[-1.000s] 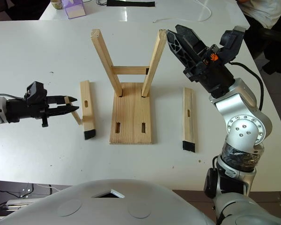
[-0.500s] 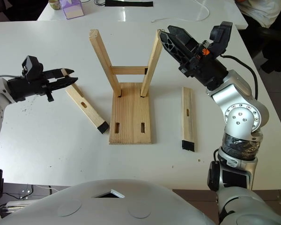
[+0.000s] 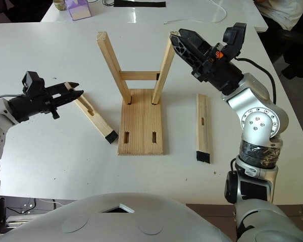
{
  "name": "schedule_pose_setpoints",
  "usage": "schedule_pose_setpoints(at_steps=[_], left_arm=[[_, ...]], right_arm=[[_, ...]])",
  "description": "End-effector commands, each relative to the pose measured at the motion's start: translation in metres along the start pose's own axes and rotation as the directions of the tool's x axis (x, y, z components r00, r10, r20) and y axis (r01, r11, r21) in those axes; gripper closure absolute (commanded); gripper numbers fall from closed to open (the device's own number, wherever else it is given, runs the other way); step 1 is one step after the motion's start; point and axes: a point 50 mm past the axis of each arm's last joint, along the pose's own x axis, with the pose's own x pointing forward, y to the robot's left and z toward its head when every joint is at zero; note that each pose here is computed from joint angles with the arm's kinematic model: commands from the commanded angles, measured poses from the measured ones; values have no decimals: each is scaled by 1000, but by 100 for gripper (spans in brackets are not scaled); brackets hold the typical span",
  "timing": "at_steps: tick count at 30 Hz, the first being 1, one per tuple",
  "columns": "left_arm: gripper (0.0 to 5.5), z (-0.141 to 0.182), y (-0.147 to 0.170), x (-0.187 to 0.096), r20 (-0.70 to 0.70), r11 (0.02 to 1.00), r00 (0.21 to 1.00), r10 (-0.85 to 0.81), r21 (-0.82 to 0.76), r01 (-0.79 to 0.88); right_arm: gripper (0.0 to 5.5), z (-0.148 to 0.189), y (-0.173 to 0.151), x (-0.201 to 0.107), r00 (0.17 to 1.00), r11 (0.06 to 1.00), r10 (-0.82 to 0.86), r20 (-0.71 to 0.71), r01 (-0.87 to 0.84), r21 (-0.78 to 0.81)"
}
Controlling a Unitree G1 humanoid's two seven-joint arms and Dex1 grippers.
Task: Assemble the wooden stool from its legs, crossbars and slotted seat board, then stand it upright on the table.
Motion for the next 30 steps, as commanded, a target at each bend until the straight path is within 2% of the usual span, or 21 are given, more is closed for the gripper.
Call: schedule_pose_setpoints(at_steps=[1,15,23,30], left_arm=[[417,-2,-1,-1,-22,1000,1000,-3,5,3],[417,-21,-2,6,-67,998,998,-20,-57,16],[417,-52,2,8,-187,994,980,-65,-104,46],[417,-59,0,7,-228,993,968,-104,-76,89]], right_arm=[[298,2,2,-1,1000,1000,2,-16,-2,-12],[298,-3,5,-1,1000,1000,-3,-10,3,12],[298,-10,8,0,1000,999,-21,8,20,39],[298,-12,7,-3,998,998,-49,28,48,51]])
